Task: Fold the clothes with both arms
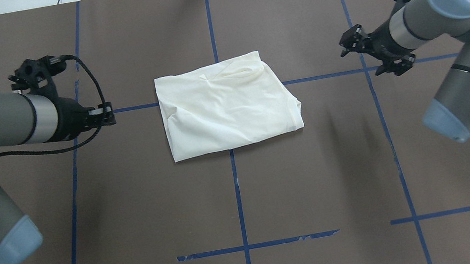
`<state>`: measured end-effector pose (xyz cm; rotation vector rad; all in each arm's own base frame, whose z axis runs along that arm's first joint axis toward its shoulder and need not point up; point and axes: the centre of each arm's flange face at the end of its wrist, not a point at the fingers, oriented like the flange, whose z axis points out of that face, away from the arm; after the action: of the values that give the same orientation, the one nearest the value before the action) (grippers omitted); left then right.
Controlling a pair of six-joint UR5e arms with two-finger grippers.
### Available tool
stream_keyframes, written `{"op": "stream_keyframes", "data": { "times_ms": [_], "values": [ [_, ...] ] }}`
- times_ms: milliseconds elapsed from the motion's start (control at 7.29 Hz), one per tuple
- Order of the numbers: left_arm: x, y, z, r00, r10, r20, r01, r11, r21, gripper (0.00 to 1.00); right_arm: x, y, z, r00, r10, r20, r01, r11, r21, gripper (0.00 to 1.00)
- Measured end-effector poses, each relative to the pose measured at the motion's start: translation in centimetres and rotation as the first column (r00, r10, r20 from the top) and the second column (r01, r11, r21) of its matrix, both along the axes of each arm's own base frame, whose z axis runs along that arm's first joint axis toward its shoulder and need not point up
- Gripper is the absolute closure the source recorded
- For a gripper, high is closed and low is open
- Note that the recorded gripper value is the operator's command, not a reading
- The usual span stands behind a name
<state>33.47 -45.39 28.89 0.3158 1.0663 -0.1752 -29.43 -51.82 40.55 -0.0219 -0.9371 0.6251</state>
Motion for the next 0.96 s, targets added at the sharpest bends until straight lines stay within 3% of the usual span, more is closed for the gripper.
{"op": "stream_keyframes", "data": {
  "times_ms": [274, 412, 686, 960],
  "values": [
    [-10.3, -5.4, 5.8, 0.987, 0.096, 0.132, -0.114, 0.983, 0.142, 1.0, 12.4, 1.0, 8.2, 0.989, -0.125, -0.08, 0.132, 0.987, 0.09, 0.0],
    [-16.7, -9.1, 10.6, 0.97, 0.142, 0.197, -0.179, 0.966, 0.185, 0.75, 18.7, 2.2, 12.1, 0.976, -0.179, -0.125, 0.197, 0.97, 0.146, 0.0],
    [-28.2, -13.2, 19.4, 0.941, 0.201, 0.273, -0.27, 0.931, 0.245, 0.0, 27.7, 5.3, 18.4, 0.943, -0.264, -0.201, 0.307, 0.924, 0.227, 0.0],
    [-31.5, -13.9, 22.1, 0.931, 0.221, 0.29, -0.287, 0.934, 0.211, 0.0, 31.0, 6.6, 21.0, 0.92, -0.335, -0.202, 0.379, 0.892, 0.245, 0.0]
  ]
}}
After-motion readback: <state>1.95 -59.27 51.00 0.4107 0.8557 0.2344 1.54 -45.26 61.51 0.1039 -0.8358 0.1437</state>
